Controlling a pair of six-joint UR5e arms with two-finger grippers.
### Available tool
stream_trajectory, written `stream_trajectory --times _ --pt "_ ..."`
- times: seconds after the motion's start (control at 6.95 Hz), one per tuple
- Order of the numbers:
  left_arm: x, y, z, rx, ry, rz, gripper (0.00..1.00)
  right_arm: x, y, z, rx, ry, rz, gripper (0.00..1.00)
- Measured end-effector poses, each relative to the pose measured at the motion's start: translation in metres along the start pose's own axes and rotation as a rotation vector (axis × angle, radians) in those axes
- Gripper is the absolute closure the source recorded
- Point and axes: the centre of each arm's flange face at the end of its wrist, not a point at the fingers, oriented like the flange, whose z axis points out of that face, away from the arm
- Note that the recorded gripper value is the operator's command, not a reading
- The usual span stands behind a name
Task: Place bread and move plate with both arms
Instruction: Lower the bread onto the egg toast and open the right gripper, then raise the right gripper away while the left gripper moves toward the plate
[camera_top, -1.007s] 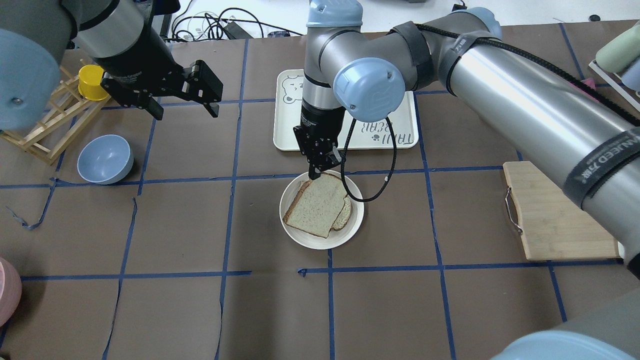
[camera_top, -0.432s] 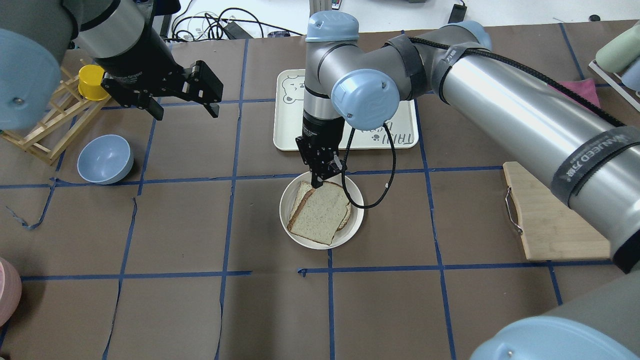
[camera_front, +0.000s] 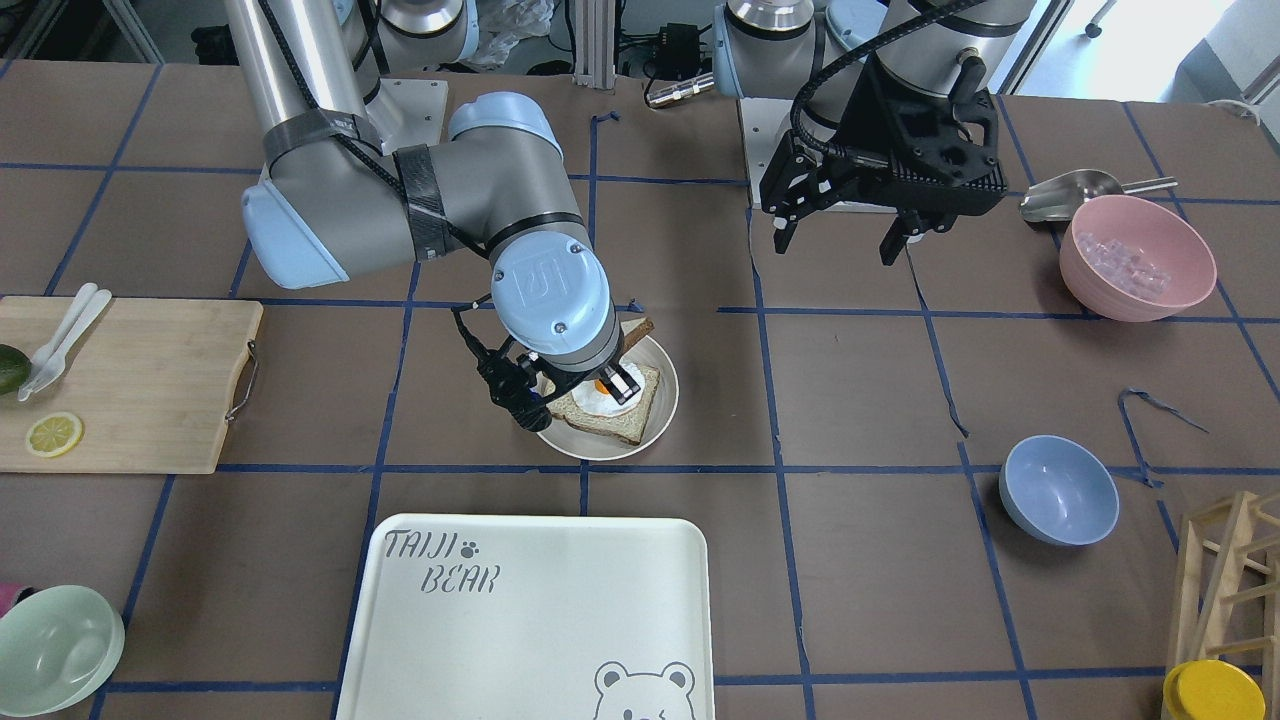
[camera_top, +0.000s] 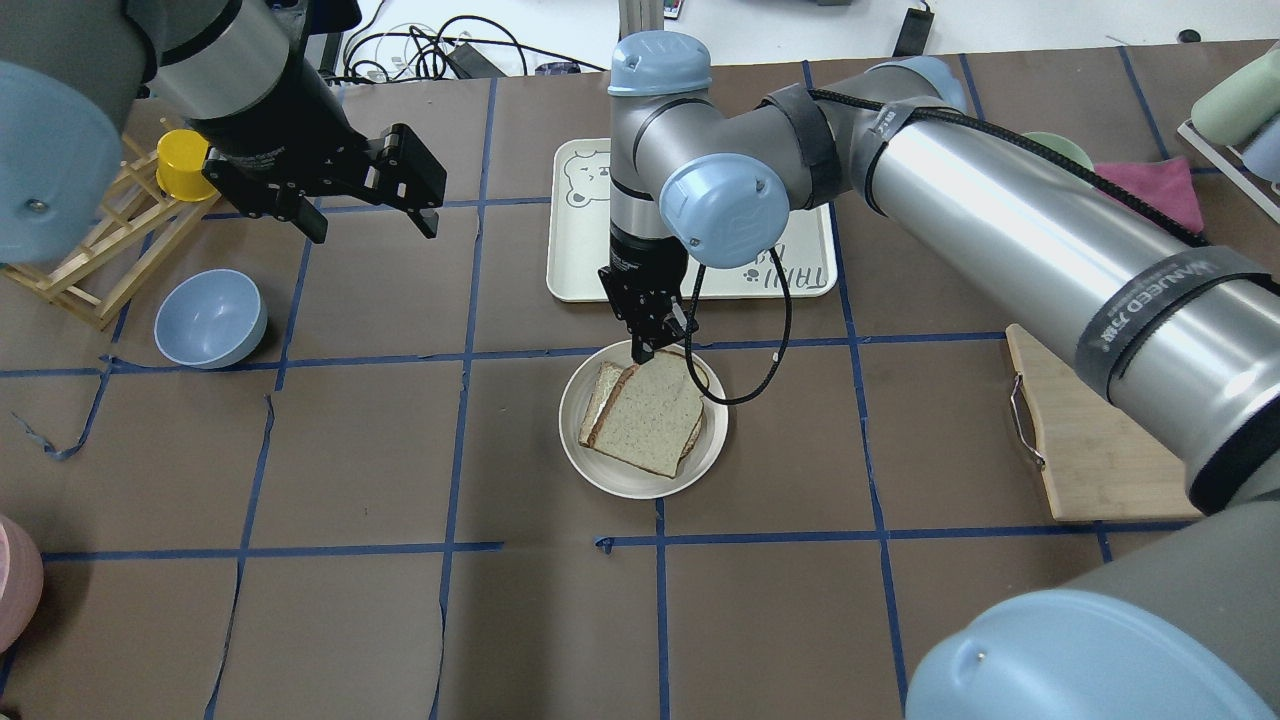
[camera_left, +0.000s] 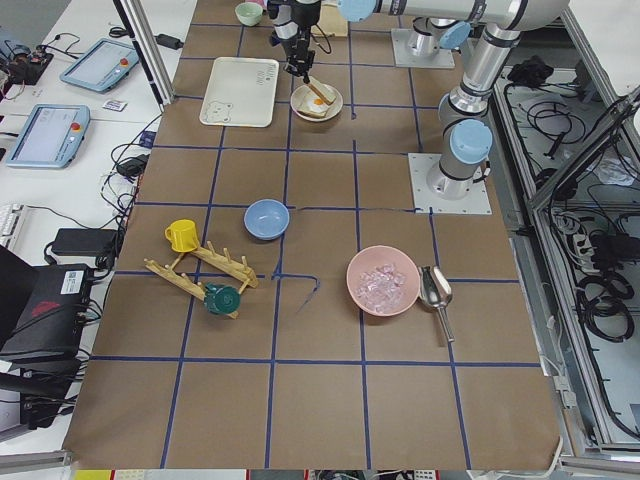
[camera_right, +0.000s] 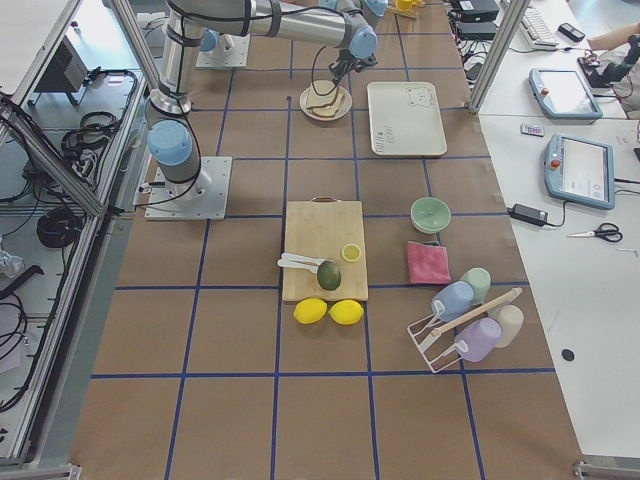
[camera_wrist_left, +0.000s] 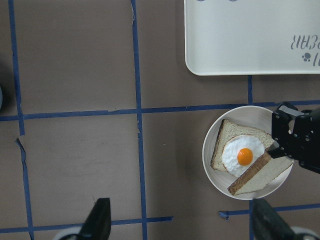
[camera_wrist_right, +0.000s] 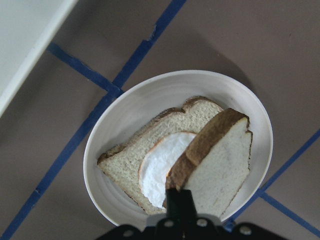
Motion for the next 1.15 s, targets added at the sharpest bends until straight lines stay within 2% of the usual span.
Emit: stream_trajectory --times 0.29,0.58,0.72,1.01,1.15 --pt "0.000 0.002 0.002 -0.004 0.001 -0.001 0.00 -0.004 -0.004 0.000 0.016 -0.016 0.010 0.00" --pt "0.000 0.002 0.003 -0.005 0.001 -0.001 0.00 0.000 -0.006 -0.015 0.033 -0.042 -0.005 0.00" --pt "0.000 0.002 0.004 -0.006 0.003 -0.001 0.00 0.010 -0.006 -0.032 0.074 -0.053 -0.073 0.00" --pt "0.000 -0.003 0.016 -0.031 0.006 -0.013 0.00 0.039 -0.007 -0.075 0.180 -0.045 -0.351 0.00" --pt "0.000 -0.005 0.034 -0.065 0.008 -0.033 0.00 0.057 -0.018 -0.101 0.213 -0.047 -0.511 0.00"
